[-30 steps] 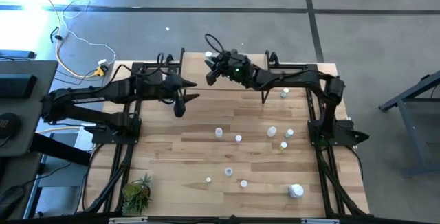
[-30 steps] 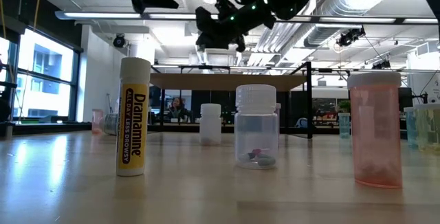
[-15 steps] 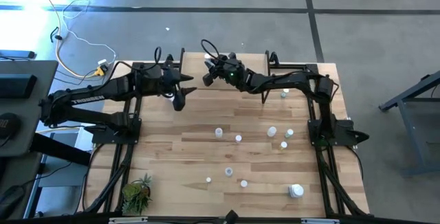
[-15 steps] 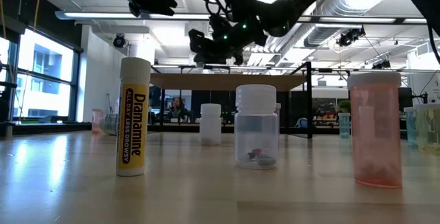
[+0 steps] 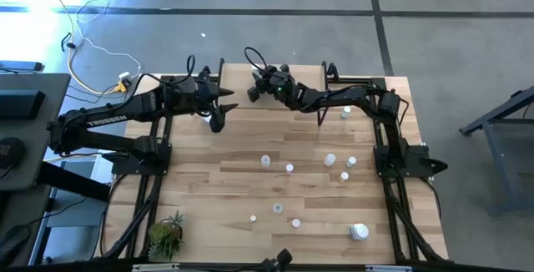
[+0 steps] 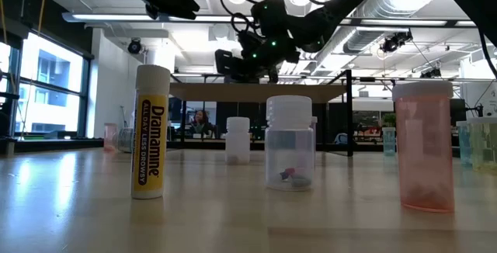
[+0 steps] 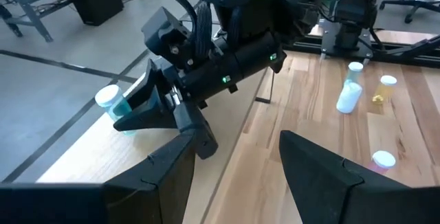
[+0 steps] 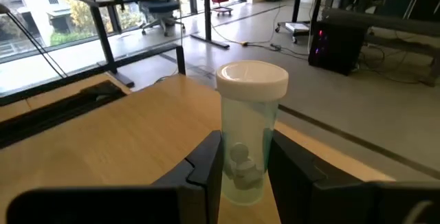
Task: Pick and place medicine bottles onto shelf by color
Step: Put the blue pill bottle on the shelf
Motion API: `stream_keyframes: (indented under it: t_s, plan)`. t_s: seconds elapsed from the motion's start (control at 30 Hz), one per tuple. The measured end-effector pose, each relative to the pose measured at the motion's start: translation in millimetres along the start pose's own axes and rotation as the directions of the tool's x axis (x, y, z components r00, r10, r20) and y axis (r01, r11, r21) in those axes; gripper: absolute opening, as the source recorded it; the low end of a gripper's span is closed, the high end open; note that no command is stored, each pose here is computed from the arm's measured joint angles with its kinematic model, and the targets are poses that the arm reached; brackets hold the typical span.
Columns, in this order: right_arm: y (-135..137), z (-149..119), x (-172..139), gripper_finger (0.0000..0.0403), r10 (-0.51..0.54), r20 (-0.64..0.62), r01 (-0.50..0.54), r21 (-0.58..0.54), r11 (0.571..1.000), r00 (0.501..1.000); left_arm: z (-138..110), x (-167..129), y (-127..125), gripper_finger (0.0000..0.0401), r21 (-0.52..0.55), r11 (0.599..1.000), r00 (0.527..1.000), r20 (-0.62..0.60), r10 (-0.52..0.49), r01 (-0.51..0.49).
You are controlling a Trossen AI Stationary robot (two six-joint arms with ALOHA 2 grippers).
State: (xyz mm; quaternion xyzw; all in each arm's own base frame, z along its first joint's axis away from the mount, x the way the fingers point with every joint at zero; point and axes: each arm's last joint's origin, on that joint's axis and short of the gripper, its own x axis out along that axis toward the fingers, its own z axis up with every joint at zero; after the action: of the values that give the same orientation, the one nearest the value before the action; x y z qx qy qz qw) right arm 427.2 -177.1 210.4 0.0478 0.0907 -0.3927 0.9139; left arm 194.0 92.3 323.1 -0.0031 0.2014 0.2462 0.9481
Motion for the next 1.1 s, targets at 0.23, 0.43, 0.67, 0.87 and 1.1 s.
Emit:
stream_keyframes:
  t_s: [0.23, 0.43, 0.67, 0.87, 1.1]
  plan:
    - [-0.6, -3.6, 0.0, 0.0085, -0.004, -0.035, 0.004, -0.014, 1.0, 0.999, -0.1, 0.1, 0.0, 0.0199, 0.037, 0.999, 1.0, -0.001, 0.0, 0.0]
    - [-0.8, -4.0, -0.4, 0.009, -0.017, -0.041, 0.017, -0.019, 1.0, 0.999, -0.2, 0.1, 0.0, 0.0199, 0.037, 0.999, 1.0, -0.003, 0.0, 0.0]
    - [-1.6, -5.5, -0.5, 0.0129, -0.04, -0.053, 0.039, -0.015, 0.999, 0.998, -0.3, 0.1, 0.0, 0.0199, 0.037, 0.999, 1.0, -0.003, 0.0, 0.0]
    - [1.0, -4.6, -1.9, 0.014, -0.033, -0.047, 0.033, -0.009, 0.999, 0.998, -0.3, 0.1, 0.0, 0.0199, 0.037, 0.999, 1.0, -0.003, 0.0, 0.0]
    - [4.6, 2.3, -6.3, 0.0141, -0.022, -0.031, 0.022, -0.003, 1.0, 0.999, -0.8, 0.1, 0.0, 0.0199, 0.035, 0.999, 1.0, -0.008, 0.0, 0.0]
